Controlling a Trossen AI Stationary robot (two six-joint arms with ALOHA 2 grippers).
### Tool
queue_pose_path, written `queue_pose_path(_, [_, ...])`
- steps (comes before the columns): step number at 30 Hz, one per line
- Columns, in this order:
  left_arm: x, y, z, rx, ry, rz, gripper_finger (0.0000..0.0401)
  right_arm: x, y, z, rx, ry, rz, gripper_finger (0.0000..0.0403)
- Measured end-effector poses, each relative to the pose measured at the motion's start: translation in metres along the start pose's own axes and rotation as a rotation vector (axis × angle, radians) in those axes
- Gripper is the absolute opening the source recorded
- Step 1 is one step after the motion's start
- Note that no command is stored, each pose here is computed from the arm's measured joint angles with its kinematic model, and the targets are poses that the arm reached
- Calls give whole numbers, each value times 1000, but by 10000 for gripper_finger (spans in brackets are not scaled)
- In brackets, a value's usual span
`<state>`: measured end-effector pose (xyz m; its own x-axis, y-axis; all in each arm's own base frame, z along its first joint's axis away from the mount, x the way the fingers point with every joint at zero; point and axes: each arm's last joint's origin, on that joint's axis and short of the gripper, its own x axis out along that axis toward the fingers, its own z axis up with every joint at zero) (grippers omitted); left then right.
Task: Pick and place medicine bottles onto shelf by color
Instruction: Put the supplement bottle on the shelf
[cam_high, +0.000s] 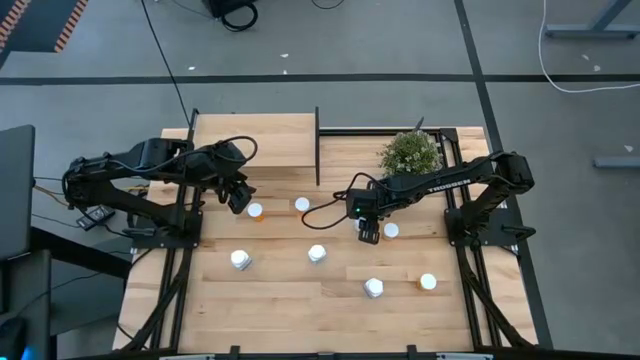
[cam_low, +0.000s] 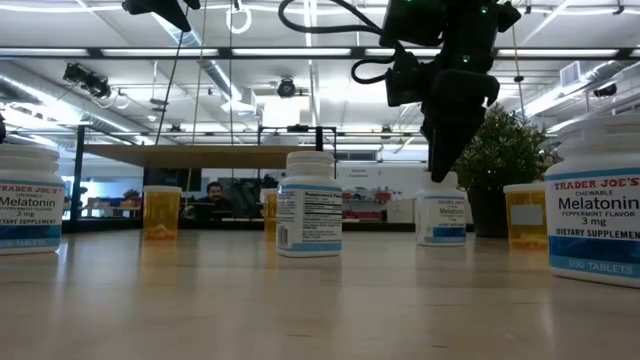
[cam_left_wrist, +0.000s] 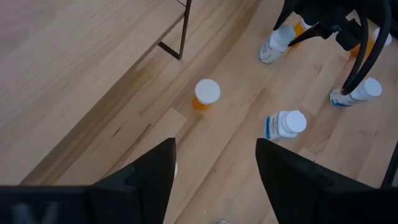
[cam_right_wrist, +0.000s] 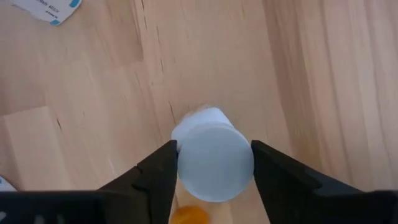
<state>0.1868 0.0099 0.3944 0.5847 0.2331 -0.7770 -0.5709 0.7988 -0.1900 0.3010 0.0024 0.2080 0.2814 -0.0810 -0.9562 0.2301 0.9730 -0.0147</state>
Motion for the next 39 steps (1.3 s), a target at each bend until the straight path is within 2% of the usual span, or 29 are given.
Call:
queue_pose_path(6, [0,0,0,0,0,0,228,0,0,0,-15,-4,1,273])
queue_pose_path(11, [0,0,0,0,0,0,228,0,0,1,-33,-7,2,298])
queue_pose_path(26, [0,0,0,0,0,0,229,4,1,-4,-289,15,45,288])
queue_pose_path(35, [0,0,0,-6,0,0,229,7,0,-6,-289,17,35,286])
queue_pose_path(39, [0,0,0,-7,0,0,229,7,0,-5,-281,13,33,269])
